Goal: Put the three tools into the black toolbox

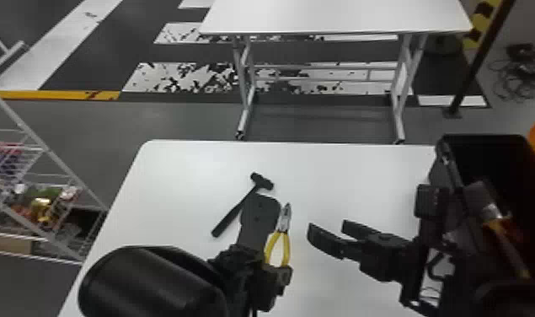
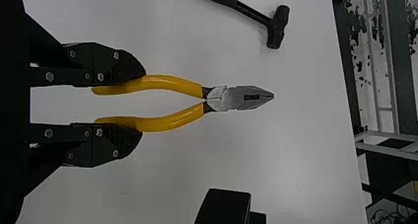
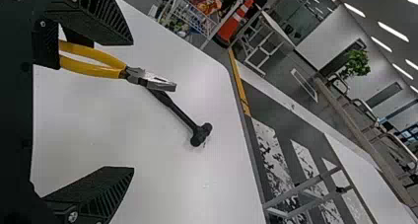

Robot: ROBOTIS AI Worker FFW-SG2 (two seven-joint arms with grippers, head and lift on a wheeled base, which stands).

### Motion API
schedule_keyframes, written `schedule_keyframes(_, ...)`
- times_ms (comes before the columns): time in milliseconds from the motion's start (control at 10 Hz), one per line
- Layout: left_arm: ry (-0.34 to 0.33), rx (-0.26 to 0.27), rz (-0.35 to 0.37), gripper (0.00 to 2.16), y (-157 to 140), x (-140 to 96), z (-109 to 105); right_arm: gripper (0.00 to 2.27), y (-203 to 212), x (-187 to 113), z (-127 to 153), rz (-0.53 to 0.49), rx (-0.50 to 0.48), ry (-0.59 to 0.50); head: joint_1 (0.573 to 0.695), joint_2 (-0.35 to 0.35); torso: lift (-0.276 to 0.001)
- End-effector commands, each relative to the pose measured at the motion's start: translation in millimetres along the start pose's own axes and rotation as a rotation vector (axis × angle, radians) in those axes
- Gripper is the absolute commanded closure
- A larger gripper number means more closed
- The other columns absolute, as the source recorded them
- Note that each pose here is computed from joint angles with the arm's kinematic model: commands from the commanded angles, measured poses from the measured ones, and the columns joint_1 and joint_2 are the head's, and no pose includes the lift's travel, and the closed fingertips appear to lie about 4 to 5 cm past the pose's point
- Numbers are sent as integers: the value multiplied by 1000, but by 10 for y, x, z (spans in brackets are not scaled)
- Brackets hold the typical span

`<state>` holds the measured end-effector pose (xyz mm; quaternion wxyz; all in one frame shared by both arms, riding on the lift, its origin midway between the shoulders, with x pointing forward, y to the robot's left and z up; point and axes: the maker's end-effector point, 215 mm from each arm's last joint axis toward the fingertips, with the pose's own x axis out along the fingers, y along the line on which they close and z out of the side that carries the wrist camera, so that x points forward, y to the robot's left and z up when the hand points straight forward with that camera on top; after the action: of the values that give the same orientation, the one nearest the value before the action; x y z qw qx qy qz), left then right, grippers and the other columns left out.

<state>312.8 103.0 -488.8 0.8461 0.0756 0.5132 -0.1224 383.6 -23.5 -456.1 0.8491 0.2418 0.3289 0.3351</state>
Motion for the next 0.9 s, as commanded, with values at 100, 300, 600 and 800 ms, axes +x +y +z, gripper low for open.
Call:
schedule_keyframes(100, 9, 26, -13, 1612, -125, -5, -19, 93, 10, 109, -1, 12, 13, 10, 695, 131, -51)
schedule_keyframes(300, 2, 61, -23, 1612, -285, -20, 9, 93, 37, 201, -56, 28, 27, 23, 695, 124, -51)
schedule_keyframes(600, -17, 103, -30, 1612, -488, -55, 82, 87, 148, 254, -75, 49, 25, 27, 695, 108, -51)
schedule_keyframes(800, -24, 123, -40, 1612, -602, -73, 103, 110, 168, 252, -83, 53, 27, 27, 695, 98, -51)
